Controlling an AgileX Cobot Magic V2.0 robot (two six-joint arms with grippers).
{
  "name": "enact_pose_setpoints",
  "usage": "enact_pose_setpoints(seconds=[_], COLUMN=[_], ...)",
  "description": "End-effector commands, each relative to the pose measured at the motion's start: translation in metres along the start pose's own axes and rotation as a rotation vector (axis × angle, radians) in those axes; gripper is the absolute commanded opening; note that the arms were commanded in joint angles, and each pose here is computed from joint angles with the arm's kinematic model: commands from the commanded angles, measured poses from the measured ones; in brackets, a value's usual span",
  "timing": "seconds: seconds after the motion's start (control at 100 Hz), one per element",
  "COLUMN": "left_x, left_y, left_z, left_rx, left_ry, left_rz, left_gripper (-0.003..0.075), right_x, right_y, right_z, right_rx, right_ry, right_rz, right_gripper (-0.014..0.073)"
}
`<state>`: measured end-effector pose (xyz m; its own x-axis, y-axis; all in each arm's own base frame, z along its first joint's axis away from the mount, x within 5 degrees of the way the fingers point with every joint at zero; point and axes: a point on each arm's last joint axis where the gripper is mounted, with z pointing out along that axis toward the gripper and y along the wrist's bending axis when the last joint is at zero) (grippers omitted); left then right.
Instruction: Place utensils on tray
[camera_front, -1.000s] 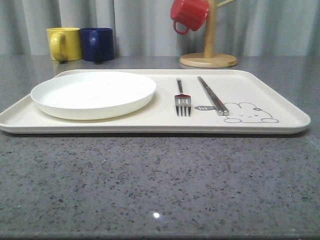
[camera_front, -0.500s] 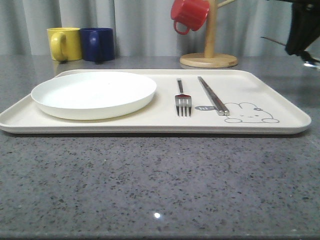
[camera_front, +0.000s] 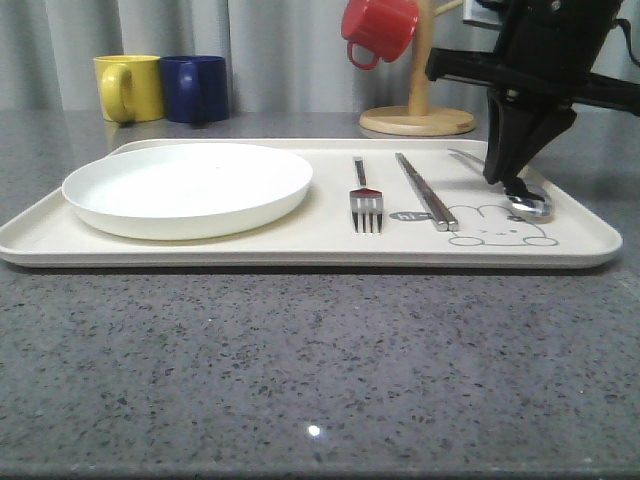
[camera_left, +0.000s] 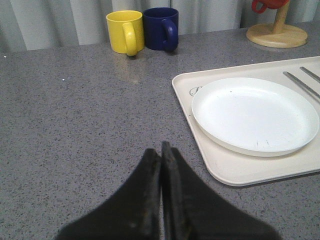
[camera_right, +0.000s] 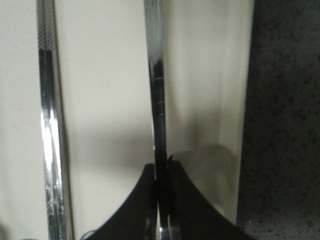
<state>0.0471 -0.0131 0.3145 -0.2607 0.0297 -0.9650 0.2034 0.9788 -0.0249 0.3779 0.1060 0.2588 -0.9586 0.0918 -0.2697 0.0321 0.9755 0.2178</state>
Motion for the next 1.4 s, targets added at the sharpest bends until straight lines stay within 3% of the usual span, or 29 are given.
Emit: enact_pose_setpoints(seconds=[0.0, 0.19, 0.41, 0.53, 0.8, 0.87, 1.04, 1.19, 1.391], left_x=[-0.014, -0.014, -0.014, -0.014, -0.014, -0.014, -0.014, -0.014, -0.014], left_y=[0.0, 0.0, 0.0, 0.0, 0.0, 0.0, 0.0, 0.0, 0.0], left_z=[-0.003, -0.003, -0.003, -0.003, -0.003, -0.003, -0.003, -0.003, -0.003], left_rx=[0.006, 0.006, 0.006, 0.006, 0.006, 0.006, 0.006, 0.006, 0.006], left_ry=[-0.092, -0.092, -0.092, -0.092, -0.092, -0.092, -0.092, -0.092, -0.092], left_rz=[-0.016, -0.016, -0.016, -0.016, -0.016, -0.016, -0.016, -0.016, -0.016], left_gripper=[-0.0019, -0.0019, -0.0019, -0.0019, -0.0019, -0.0019, -0.0019, -0.0019, -0.0019], right_x=[-0.005, -0.005, -0.005, -0.005, -0.003, -0.001, 0.018, 0.043, 0.07], right_y=[0.005, 0.005, 0.005, 0.005, 0.007, 0.008, 0.002, -0.011, -0.043], right_z=[-0.021, -0.02, -0.02, -0.021, -0.059, -0.074, -0.108, -0.121, -0.13], right_rx=[-0.034, -0.034, -0.033, -0.036, -0.051, -0.043, -0.045, -0.009, 0.023], right_ry=[-0.079, -0.074, -0.071, -0.079, -0.198, -0.262, -0.401, -0.465, -0.51], right_rz=[0.006, 0.007, 0.007, 0.007, -0.018, -0.043, -0.072, -0.1, -0.033], right_gripper=[-0.0067, -0.0037, 0.0295, 0.0363, 0.0332, 0.0241, -0.0074, -0.0064, -0.0064])
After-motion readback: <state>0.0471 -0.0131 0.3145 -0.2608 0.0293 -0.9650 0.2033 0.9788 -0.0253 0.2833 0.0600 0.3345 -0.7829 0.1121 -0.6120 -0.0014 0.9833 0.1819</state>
